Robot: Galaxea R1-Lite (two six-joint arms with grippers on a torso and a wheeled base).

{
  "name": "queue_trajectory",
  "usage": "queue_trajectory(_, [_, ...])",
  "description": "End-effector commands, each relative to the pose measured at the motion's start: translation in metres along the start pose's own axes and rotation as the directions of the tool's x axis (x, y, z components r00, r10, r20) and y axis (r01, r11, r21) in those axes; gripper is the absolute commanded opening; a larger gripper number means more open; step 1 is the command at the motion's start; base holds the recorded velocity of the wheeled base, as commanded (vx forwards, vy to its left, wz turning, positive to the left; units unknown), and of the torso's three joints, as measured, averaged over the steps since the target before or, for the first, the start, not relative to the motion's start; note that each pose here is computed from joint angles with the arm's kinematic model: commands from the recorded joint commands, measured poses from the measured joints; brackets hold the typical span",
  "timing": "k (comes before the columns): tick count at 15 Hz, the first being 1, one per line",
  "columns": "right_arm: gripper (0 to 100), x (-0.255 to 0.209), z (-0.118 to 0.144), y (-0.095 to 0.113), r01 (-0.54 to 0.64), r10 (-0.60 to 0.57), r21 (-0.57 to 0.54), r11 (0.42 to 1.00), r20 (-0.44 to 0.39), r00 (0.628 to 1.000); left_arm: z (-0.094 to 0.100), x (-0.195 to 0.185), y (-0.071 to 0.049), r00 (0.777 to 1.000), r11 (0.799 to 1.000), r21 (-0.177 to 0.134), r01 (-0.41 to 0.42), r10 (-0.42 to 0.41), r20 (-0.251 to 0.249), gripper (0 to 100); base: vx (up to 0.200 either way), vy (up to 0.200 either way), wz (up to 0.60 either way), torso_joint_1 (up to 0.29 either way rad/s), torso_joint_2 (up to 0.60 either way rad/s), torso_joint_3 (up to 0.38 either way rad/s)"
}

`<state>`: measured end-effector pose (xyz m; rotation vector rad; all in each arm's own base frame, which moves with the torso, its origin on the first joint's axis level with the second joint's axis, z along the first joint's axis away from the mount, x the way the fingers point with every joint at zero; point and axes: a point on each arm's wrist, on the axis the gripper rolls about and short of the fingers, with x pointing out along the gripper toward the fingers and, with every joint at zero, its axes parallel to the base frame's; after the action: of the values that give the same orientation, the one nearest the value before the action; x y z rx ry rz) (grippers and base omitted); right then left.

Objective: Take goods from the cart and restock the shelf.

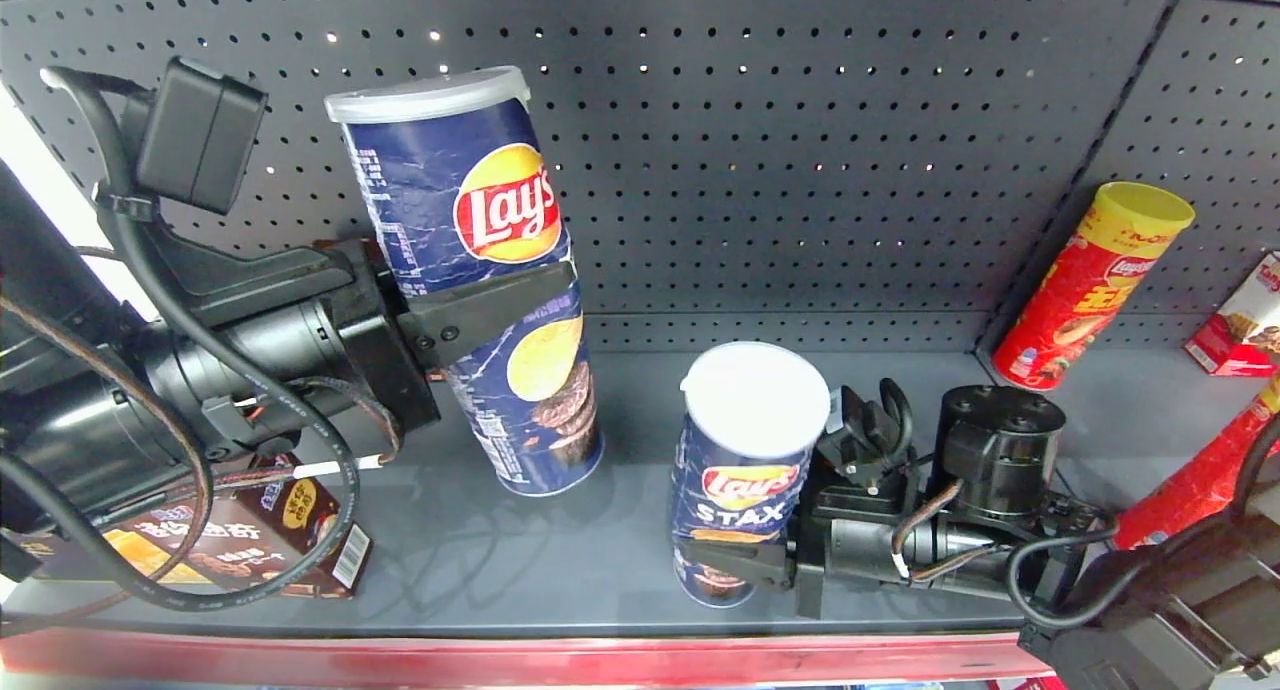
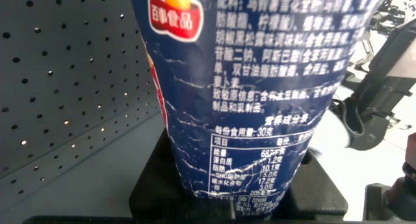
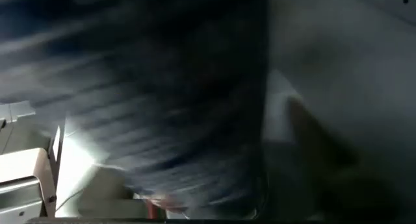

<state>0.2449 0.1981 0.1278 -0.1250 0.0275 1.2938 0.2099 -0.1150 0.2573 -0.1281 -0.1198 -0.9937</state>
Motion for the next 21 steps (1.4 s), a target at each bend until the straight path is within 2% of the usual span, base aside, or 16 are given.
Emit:
queue_trajectory(1, [100, -0.003, -0.002, -0.002, 0.011, -0.011, 0.004, 1.0, -0.008, 1.0, 0.001, -0.001, 0.0, 1.0, 1.0, 0.0, -0.001, 0.001, 0.002, 0, 0.0, 0.0, 0.0, 0.0, 0.0, 0.0])
queue_trajectory(6, [100, -0.028, 0.017, 0.005, 0.051, -0.05, -0.03, 0.998, 0.038, 0.998, 0.002, -0.003, -0.002, 1.0, 1.0, 0.004, 0.002, -0.002, 0.008, 0, 0.0, 0.0, 0.0, 0.0, 0.0, 0.0])
queue_trajectory(9, [100, -0.051, 0.031, 0.021, 0.061, -0.058, -0.048, 0.997, 0.068, 0.996, 0.002, -0.006, -0.004, 1.0, 1.0, 0.004, 0.006, -0.006, 0.007, 0, 0.0, 0.0, 0.0, 0.0, 0.0, 0.0])
queue_trajectory(13, [100, -0.092, 0.038, 0.041, 0.139, -0.134, -0.055, 0.989, 0.082, 0.988, 0.0, -0.018, -0.011, 1.0, 1.0, 0.001, 0.009, -0.009, 0.003, 0, 0.0, 0.0, 0.0, 0.0, 0.0, 0.0])
queue_trajectory(16, [100, -0.12, 0.044, 0.061, 0.226, -0.219, -0.065, 0.972, 0.102, 0.97, 0.003, -0.024, -0.015, 1.0, 1.0, 0.008, 0.01, -0.01, 0.014, 0, 0.0, 0.0, 0.0, 0.0, 0.0, 0.0])
queue_trajectory(18, [100, -0.154, 0.038, 0.078, 0.338, -0.331, -0.063, 0.939, 0.105, 0.938, 0.006, -0.031, -0.02, 1.0, 1.0, 0.016, 0.013, -0.014, 0.024, 0, 0.0, 0.0, 0.0, 0.0, 0.0, 0.0])
queue_trajectory(21, [100, -0.188, 0.024, 0.107, 0.408, -0.401, -0.063, 0.911, 0.105, 0.91, 0.005, -0.038, -0.025, 1.0, 1.0, 0.015, 0.021, -0.021, 0.023, 0, 0.0, 0.0, 0.0, 0.0, 0.0, 0.0])
